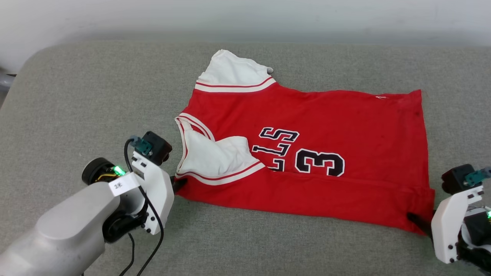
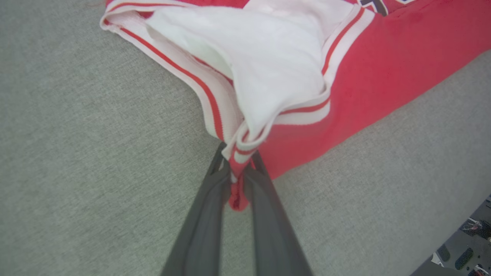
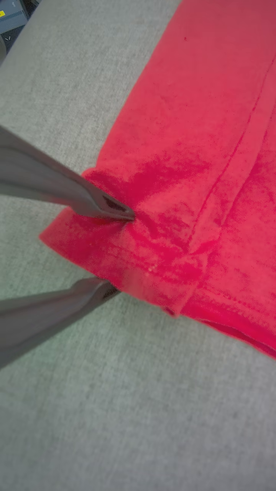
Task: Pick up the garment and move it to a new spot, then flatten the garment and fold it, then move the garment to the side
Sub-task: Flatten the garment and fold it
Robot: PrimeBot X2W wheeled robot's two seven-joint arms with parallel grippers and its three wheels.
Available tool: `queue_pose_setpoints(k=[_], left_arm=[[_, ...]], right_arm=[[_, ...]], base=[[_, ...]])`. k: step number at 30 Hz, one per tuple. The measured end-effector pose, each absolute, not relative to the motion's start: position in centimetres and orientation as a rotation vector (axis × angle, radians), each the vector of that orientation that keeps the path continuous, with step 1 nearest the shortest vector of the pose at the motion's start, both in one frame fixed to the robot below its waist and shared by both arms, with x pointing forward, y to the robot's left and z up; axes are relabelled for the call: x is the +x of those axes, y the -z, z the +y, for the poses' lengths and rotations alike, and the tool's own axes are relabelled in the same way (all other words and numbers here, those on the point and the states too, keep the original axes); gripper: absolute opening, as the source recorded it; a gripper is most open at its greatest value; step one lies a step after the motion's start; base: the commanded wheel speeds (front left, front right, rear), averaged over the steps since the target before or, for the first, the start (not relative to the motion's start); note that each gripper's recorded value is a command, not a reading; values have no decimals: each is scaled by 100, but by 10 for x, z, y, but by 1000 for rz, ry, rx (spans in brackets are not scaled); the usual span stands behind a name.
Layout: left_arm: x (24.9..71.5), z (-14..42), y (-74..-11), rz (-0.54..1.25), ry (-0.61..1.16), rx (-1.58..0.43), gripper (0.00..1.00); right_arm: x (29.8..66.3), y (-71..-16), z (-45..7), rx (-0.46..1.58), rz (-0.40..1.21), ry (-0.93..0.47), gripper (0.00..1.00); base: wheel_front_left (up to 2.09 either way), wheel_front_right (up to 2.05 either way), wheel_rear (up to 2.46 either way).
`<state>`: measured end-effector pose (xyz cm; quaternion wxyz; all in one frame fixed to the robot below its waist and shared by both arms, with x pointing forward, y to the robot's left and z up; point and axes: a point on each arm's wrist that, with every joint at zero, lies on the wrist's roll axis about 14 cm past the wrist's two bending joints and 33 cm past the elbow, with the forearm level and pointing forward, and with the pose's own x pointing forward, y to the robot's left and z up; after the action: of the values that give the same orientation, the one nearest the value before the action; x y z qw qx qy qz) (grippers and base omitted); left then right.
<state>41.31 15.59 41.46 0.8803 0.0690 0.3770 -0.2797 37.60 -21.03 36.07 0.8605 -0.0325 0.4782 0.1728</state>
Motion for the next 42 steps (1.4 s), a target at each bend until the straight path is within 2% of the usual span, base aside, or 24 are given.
queue_pose_setpoints(k=[13, 18, 28, 42], left_arm=[[395, 167, -429, 722, 534, 100, 0], [379, 170, -432, 716, 527, 103, 0], [345, 163, -418, 769, 525, 55, 0], [336, 169, -371, 896, 465, -33, 0]], right_arm=[[380, -403, -216, -55, 801, -361, 0], [371, -416, -225, -43, 767, -349, 0], [347, -416, -239, -11, 806, -320, 0], [345, -381, -234, 81, 886, -250, 0]], base=[[0, 0, 0], [0, 0, 0], [0, 0, 0], [0, 0, 0]])
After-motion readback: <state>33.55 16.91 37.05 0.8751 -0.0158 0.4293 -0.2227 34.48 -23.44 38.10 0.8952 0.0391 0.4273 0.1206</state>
